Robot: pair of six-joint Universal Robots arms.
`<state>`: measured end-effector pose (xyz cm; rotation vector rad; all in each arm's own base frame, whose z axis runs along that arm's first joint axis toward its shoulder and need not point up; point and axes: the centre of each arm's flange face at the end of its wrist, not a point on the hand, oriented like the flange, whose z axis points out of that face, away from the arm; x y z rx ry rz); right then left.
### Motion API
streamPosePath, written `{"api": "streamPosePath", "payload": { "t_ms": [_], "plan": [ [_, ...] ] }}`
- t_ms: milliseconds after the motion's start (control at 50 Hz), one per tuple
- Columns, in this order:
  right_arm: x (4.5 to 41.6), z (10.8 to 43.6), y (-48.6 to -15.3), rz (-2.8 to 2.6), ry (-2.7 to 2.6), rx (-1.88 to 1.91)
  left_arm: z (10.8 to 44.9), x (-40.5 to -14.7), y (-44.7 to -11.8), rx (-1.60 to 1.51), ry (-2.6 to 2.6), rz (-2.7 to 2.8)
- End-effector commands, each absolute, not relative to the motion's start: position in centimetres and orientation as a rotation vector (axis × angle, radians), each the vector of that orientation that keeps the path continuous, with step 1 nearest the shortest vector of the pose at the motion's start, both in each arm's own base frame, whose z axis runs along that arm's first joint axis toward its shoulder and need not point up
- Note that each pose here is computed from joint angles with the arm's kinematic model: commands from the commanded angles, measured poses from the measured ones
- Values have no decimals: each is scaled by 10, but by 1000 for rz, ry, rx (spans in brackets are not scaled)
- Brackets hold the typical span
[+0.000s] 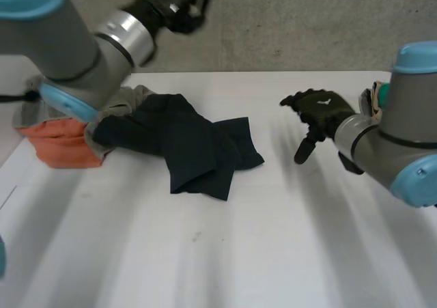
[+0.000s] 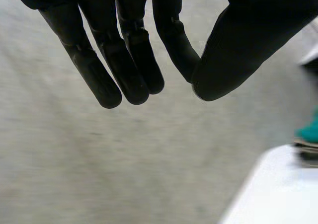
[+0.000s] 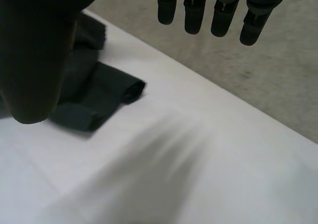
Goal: Fold the laundry.
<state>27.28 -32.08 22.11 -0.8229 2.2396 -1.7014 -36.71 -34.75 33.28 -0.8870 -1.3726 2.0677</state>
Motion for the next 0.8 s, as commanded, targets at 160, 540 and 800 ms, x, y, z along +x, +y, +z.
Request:
{"api": "streamPosePath", "payload": {
  "t_ms": [160,540,800],
  "plan": [
    [267,218,-331,-1679,2232,-812,262,-277,-400,-653,-2033,2069],
    [283,191,-317,-1598,2268,-946,180,-166,-435,-518,-2443,1678],
    [284,187,-315,-1594,2277,-968,151,-176,-442,-542,-2462,1611]
  ]
}}
